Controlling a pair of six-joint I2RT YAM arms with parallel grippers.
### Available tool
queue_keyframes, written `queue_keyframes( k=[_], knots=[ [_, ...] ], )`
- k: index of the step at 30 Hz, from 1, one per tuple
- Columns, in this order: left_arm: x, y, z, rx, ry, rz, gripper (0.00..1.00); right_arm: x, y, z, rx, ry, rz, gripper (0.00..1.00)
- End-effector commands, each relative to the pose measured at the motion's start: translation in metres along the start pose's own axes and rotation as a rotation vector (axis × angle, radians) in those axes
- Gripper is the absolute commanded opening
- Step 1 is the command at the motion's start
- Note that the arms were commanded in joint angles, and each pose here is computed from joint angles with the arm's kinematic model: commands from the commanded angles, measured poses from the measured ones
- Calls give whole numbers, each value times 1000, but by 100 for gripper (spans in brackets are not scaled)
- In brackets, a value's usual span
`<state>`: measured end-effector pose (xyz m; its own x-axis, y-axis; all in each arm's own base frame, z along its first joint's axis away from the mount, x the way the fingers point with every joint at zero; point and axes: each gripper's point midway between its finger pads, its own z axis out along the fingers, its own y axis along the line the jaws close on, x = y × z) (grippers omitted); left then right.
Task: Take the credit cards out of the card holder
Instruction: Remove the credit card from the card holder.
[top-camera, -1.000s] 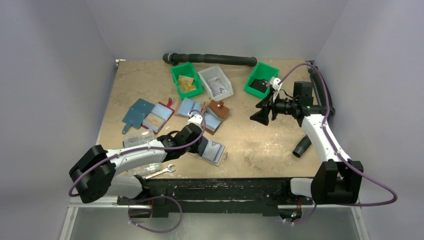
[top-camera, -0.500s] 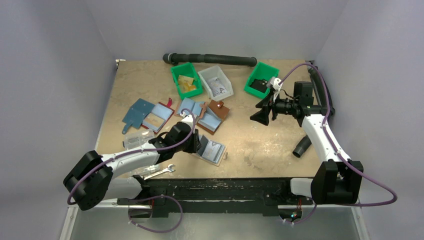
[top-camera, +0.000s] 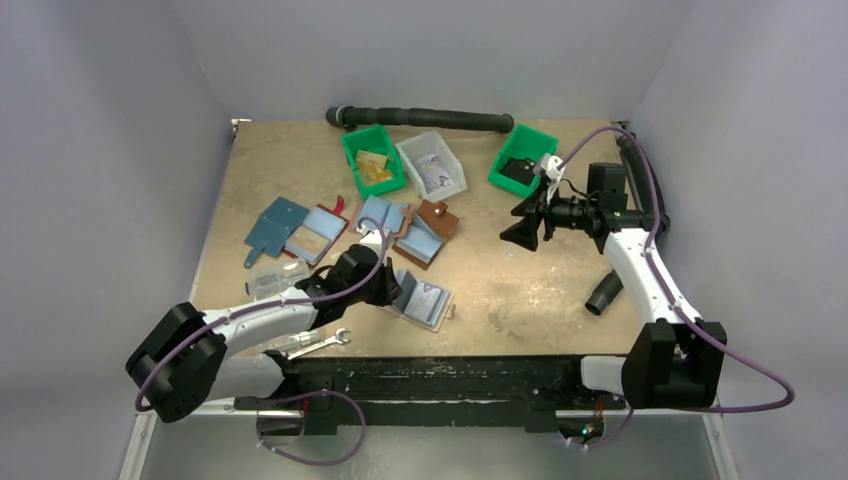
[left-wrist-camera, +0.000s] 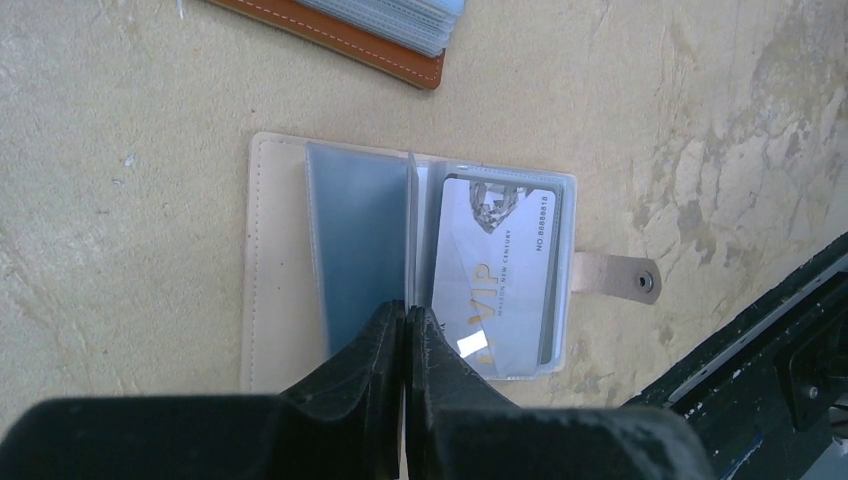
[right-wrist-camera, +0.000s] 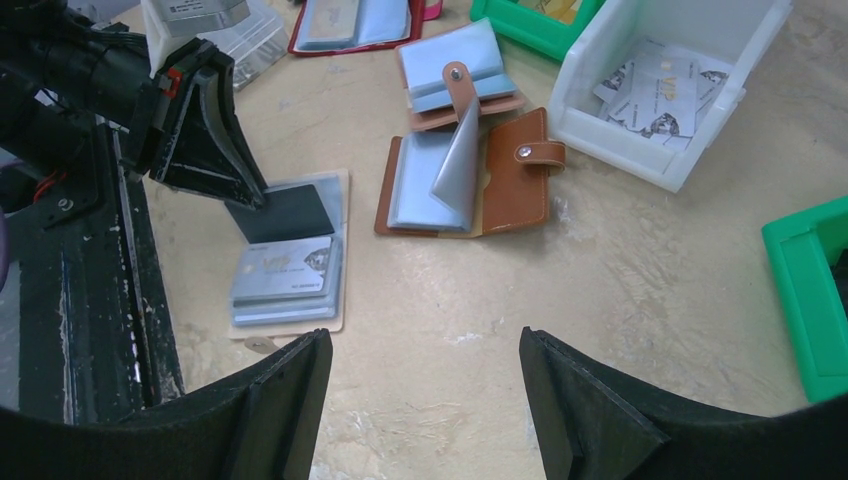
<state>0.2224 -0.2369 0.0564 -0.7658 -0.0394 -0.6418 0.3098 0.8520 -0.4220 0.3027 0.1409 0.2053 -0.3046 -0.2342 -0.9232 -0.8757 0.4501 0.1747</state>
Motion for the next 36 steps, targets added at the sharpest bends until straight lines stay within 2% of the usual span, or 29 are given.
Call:
queue_keyframes(
  k=[1,11,20,29,36],
  knots=[
    [-12,-10,-5,59,-62,-40,0,-18,2,-4,-19,-37,-30,77],
    [-30,-45,-28,305,-230,-173,0,-3,44,42,-196,13,8,77],
    [-34,-55,-38,444,-323,-261,0,15,84,79,-379,53,110,76],
    [-40,-54,-45,490,-403,-304,0,24,107,103,-516,36,316,74],
    [-43,-57,-57,556,-470,-286,0,37,115,124,-479,79,469,73]
  ],
)
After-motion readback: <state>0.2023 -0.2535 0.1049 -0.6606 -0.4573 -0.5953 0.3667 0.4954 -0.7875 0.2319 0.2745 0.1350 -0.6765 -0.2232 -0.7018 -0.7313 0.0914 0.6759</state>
